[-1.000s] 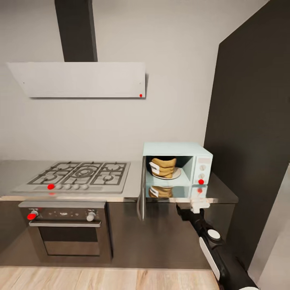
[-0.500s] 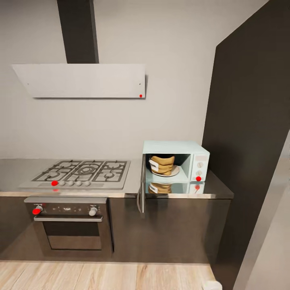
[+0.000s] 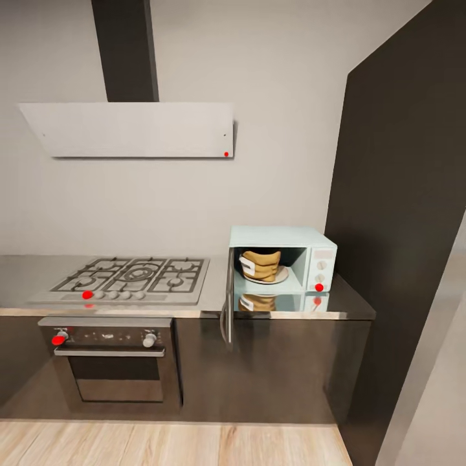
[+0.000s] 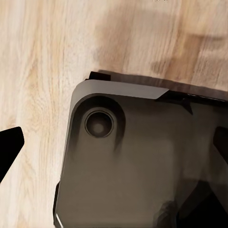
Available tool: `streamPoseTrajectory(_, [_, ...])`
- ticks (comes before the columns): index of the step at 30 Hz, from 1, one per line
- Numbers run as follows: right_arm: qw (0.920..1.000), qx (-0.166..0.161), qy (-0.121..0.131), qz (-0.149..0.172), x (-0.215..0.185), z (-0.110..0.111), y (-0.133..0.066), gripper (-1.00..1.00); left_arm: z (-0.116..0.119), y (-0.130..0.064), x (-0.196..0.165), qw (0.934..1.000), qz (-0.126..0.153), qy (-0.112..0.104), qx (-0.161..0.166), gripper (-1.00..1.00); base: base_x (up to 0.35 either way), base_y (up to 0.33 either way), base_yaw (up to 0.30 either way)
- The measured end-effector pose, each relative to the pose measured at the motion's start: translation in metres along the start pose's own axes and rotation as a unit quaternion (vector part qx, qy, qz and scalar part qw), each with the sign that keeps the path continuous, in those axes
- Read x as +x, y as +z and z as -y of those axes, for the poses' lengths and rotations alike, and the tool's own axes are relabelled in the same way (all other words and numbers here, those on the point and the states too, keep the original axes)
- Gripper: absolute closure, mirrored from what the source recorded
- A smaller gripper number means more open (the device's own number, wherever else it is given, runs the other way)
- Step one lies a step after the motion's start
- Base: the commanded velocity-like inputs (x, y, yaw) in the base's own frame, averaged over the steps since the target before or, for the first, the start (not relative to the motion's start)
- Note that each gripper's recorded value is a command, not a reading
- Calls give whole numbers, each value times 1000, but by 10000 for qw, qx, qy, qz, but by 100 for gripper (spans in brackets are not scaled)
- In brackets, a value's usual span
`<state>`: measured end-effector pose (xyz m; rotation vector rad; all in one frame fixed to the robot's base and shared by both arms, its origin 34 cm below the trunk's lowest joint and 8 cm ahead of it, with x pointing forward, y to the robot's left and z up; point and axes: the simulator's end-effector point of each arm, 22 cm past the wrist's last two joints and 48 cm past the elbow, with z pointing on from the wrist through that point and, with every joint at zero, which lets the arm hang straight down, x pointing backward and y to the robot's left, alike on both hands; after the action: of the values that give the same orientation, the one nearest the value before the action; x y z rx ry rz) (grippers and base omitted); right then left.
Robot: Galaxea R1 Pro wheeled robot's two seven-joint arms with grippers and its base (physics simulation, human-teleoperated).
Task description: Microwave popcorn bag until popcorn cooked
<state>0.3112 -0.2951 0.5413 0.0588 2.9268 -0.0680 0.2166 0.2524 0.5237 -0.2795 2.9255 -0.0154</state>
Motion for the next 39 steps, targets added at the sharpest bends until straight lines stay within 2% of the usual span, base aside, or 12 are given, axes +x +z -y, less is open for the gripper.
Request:
streamPoseTrajectory(14, [10000, 10, -2, -58, 9, 2, 0, -100, 0, 0, 1, 10000, -9, 1, 5, -100, 292, 0, 0])
streamPoseTrajectory(21, [10000, -1, -3, -65, 9, 0, 0, -100, 0, 0, -1, 10000, 5, 0, 3, -100, 21, 0, 0])
streamPoseTrajectory(32, [10000, -9, -12, -62, 9, -1, 0, -100, 0, 0, 0, 10000, 6, 1, 7, -100, 223, 0, 0])
streamPoseTrajectory(39, [10000, 4, -5, -64, 9, 1, 0, -100, 0, 0, -1, 10000, 4, 1, 7, -100, 16, 0, 0])
